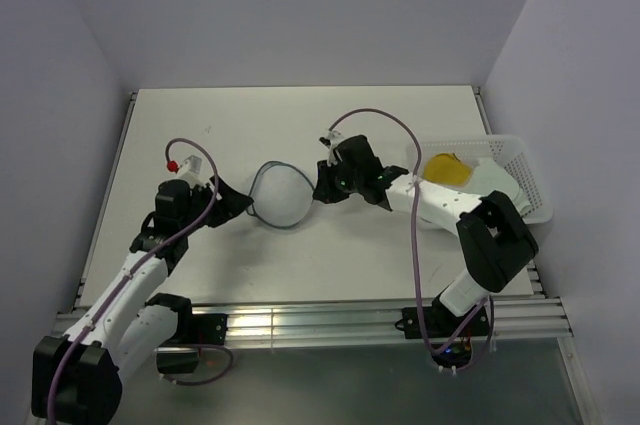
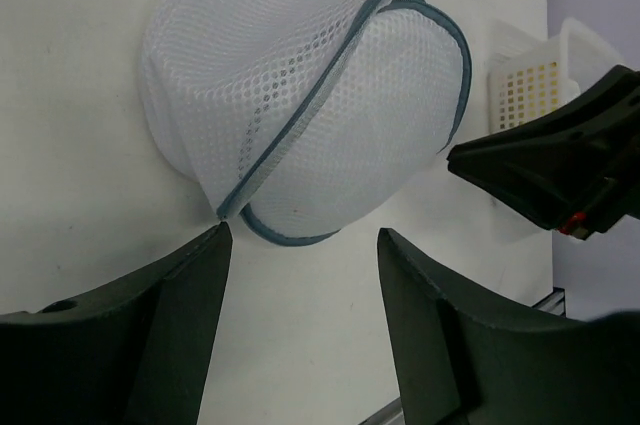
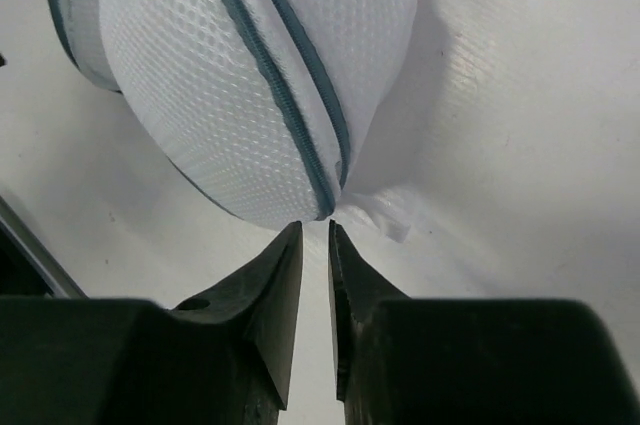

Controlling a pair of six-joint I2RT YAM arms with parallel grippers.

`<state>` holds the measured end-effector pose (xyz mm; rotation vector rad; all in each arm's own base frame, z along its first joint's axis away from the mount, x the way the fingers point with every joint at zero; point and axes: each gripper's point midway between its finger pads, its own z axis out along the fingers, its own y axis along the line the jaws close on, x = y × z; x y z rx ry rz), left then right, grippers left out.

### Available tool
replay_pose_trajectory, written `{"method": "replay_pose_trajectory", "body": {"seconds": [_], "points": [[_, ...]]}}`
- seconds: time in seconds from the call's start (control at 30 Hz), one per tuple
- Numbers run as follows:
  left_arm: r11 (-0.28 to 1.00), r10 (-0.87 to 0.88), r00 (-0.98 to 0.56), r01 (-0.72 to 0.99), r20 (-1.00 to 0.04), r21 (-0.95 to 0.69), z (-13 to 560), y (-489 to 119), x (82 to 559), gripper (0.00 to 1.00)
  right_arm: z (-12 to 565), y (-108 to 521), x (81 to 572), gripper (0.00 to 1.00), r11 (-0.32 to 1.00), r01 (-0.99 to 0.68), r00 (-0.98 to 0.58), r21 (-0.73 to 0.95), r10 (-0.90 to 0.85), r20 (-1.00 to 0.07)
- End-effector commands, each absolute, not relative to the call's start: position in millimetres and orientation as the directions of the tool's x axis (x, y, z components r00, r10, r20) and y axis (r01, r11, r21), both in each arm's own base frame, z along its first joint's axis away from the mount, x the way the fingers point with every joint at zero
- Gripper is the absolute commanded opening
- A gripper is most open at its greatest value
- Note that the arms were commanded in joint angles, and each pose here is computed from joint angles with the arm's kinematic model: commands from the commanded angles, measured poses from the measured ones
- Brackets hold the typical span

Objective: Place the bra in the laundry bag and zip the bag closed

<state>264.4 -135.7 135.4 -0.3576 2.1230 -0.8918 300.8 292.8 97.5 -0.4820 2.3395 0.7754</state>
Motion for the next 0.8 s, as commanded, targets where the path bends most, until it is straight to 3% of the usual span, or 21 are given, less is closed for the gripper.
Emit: {"method": "replay_pose_trajectory", "body": {"seconds": [0.0, 0.17, 0.4, 0.57, 0.77], "points": [[0.740, -0.552, -0.540, 0.034, -0.636, -0.672, 147.0, -129.6, 285.5, 0.66, 126.7, 285.3, 304.1, 0.25, 0.759, -0.535, -0.681, 0.371, -0.128, -0.721], [0.768, -0.533, -0.525, 0.029, -0.663, -0.640, 133.7, -131.7, 290.9, 0.67, 133.0, 277.9, 301.2, 0.48, 0.783, -0.520, -0.671, 0.341, -0.127, -0.731], [0.798, -0.519, -0.491, 0.015, -0.700, -0.603, 119.4, -131.2, 305.2, 0.65, 161.0, 286.2, 278.1, 0.48, 0.760, -0.575, -0.595, 0.304, -0.133, -0.793], [0.785, -0.504, -0.495, 0.078, -0.708, -0.614, 118.8, -144.8, 311.1, 0.61, 166.9, 306.2, 253.1, 0.40, 0.701, -0.623, -0.577, 0.347, -0.112, -0.809], [0.792, -0.491, -0.508, 0.078, -0.708, -0.606, 106.3, -149.4, 319.0, 0.38, 167.8, 326.6, 237.4, 0.39, 0.651, -0.633, -0.596, 0.418, -0.066, -0.801]]}}
